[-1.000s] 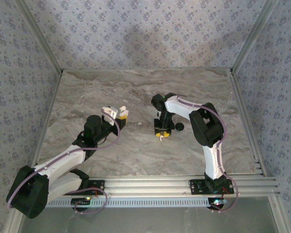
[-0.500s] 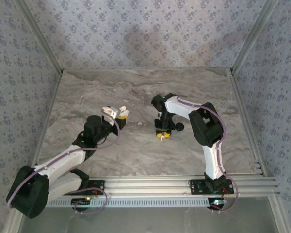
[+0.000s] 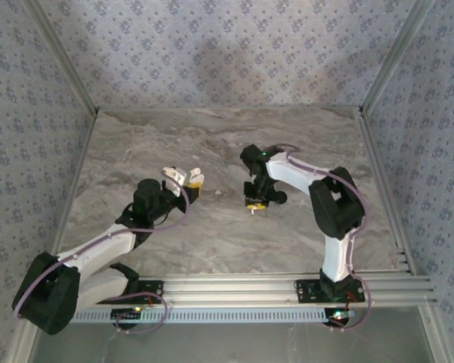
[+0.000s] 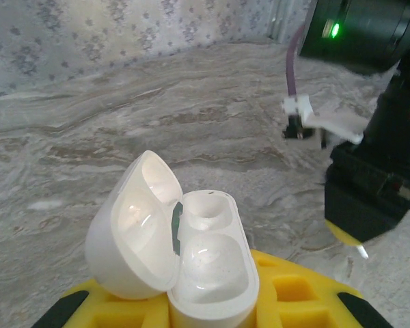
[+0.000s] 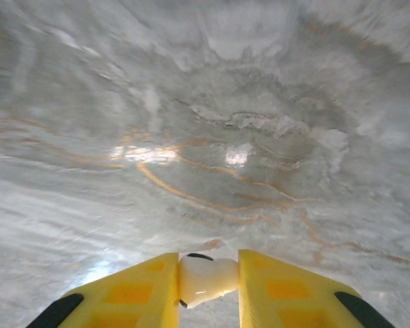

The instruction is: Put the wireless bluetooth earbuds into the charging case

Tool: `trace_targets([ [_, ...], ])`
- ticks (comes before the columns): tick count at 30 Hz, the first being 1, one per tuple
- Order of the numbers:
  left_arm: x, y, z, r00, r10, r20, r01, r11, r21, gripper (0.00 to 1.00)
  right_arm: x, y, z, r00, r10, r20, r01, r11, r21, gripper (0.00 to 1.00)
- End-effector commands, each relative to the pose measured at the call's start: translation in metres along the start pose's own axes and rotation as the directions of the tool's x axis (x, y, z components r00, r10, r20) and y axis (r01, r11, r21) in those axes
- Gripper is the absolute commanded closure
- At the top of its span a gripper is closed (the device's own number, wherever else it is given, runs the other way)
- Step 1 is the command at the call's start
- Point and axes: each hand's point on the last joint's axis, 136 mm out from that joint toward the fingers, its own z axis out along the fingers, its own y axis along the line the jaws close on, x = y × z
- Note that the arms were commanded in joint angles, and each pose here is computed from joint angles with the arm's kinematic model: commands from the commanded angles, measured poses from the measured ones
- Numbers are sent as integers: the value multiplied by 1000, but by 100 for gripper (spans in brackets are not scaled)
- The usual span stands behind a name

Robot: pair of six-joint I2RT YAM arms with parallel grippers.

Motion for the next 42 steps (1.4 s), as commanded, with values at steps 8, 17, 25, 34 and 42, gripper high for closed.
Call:
trace_targets([
  [8, -25, -68, 4, 982, 105, 155, -149, 940, 306, 88, -42, 20, -118, 873, -59, 484, 119, 988, -95, 74],
  [17, -39, -90, 11, 949, 207, 237, -281, 896, 345, 88, -31, 46, -188, 685, -117, 719, 309, 941, -141, 75],
  [25, -46, -104, 21, 907, 305, 289, -393, 860, 326, 88, -3, 61, -203, 590, -153, 793, 425, 894, -144, 74],
  [34, -54, -104, 24, 894, 324, 309, -414, 862, 292, 88, 17, 73, -203, 560, -181, 809, 487, 861, -144, 74],
  [42, -56, -102, 23, 904, 297, 309, -387, 875, 291, 88, 15, 81, -200, 555, -176, 813, 493, 857, -151, 74],
])
